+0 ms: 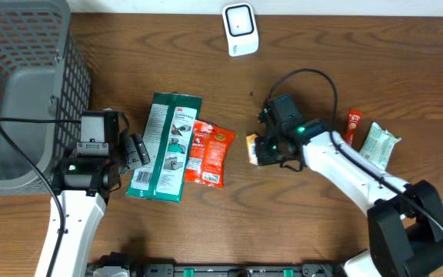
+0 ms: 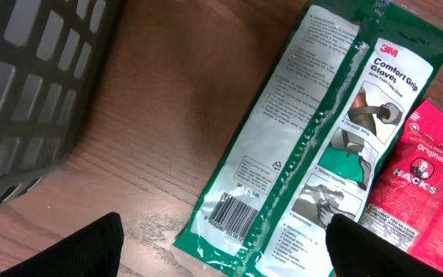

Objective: Scan the item barcode
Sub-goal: 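Close the right gripper on the orange juice box top and lift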

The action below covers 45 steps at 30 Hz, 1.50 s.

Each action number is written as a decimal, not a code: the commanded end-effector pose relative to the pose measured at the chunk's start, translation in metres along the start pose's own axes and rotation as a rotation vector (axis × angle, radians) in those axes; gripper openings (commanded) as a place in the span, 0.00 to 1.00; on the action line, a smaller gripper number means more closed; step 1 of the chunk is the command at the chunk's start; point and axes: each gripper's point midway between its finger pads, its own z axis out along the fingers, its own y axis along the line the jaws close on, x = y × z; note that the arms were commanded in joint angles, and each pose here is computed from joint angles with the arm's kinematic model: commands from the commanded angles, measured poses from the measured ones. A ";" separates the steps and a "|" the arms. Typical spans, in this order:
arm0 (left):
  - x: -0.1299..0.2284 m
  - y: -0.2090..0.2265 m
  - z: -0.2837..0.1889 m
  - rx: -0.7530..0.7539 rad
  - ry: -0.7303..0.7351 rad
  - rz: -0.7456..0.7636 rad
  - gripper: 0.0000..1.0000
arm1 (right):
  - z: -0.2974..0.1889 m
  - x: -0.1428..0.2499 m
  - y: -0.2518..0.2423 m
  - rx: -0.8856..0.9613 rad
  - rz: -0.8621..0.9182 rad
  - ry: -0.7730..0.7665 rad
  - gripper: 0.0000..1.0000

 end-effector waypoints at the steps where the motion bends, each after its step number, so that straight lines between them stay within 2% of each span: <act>1: -0.005 -0.002 -0.003 0.009 -0.011 -0.006 0.85 | 0.005 0.007 0.015 -0.013 -0.038 0.011 0.06; 4: -0.005 -0.002 -0.003 0.009 -0.011 -0.006 0.85 | 0.005 0.006 0.015 -0.001 -0.047 0.000 0.08; 8: -0.005 -0.002 -0.003 0.009 -0.011 -0.006 0.85 | -0.021 -0.017 0.021 -0.043 -0.029 -0.063 0.17; 10: -0.005 -0.002 -0.003 0.009 -0.011 -0.006 0.85 | -0.042 -0.035 0.027 -0.076 -0.022 -0.114 0.34; 11: -0.005 -0.002 -0.003 0.009 -0.011 -0.006 0.85 | -0.050 -0.040 0.028 -0.080 -0.017 -0.125 0.39; 14: -0.005 -0.002 -0.003 0.009 -0.011 -0.006 0.85 | -0.062 -0.045 0.025 -0.073 -0.001 -0.123 0.44; 23: -0.005 -0.002 -0.003 0.009 -0.011 -0.006 0.85 | -0.032 -0.031 0.015 -0.043 0.017 -0.034 0.45; 27: -0.005 -0.002 -0.003 0.009 -0.011 -0.006 0.85 | -0.006 -0.022 0.007 -0.021 0.037 0.032 0.36; 39: -0.005 -0.002 -0.003 0.009 -0.011 -0.006 0.85 | 0.026 -0.008 -0.001 0.001 0.064 0.121 0.33; 42: -0.005 -0.002 -0.003 0.009 -0.011 -0.006 0.85 | 0.031 -0.006 -0.002 -0.002 0.069 0.132 0.27; 45: -0.005 -0.002 -0.003 0.009 -0.011 -0.006 0.85 | 0.037 -0.002 0.001 -0.022 0.087 0.150 0.27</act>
